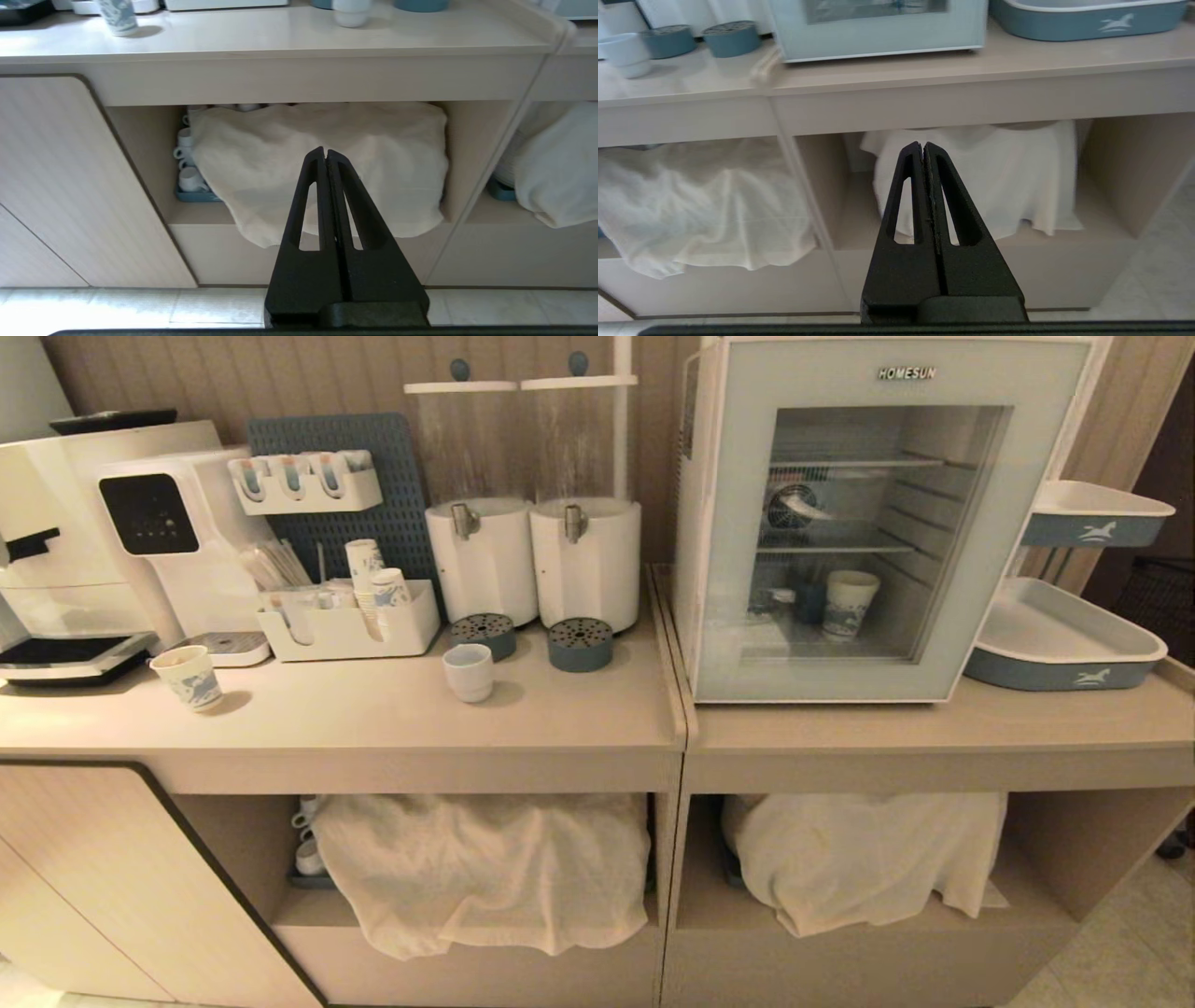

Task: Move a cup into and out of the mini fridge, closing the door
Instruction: Open the freezer door

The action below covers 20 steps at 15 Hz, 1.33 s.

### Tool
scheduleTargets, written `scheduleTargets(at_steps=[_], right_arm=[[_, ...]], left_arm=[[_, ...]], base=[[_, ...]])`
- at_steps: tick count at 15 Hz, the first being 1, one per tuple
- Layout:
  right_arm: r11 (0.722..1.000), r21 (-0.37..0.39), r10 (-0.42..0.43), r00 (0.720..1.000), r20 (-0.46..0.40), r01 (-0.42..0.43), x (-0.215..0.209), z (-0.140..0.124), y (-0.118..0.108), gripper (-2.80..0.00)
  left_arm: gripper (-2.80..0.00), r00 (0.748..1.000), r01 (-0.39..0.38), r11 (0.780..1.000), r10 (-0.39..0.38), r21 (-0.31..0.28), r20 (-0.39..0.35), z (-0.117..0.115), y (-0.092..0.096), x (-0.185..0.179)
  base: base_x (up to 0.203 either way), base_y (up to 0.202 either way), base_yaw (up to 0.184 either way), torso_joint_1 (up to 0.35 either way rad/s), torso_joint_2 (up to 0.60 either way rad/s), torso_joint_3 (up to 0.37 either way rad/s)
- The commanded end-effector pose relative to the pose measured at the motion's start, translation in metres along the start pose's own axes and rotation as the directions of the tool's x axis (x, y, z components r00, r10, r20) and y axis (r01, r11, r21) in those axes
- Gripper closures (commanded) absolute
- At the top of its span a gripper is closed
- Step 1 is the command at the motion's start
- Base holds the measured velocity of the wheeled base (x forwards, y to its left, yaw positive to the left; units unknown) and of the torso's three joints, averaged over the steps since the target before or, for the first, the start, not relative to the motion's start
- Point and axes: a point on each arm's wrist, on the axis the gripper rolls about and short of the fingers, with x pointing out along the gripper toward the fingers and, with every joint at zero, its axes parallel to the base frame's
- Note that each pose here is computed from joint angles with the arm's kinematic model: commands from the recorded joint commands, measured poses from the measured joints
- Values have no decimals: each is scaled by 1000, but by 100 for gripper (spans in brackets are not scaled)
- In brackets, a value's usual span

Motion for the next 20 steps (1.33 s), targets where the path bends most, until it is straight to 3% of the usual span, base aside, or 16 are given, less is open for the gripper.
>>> scheduleTargets(at_steps=[1, 16, 20], right_arm=[[1000, 0, 0, 1000, -15, 0, 1, -4, 0, 0], [1000, 0, -1, 1000, -16, 1, 1, -5, 0, 0], [1000, 0, 0, 1000, -15, 0, 1, -4, 0, 0]], left_arm=[[0, 1000, 0, 1000, 0, 0, 1, 0, 0, 0], [0, 1000, -1, 1000, 1, 0, 1, 0, 0, 0], [0, 1000, 0, 1000, 0, -2, 1, 0, 0, 0]], base=[[0, -190, 3, 7, 7, 2], [0, -190, 0, 3, 2, 2], [0, -26, 0, -1, 1, 2]])
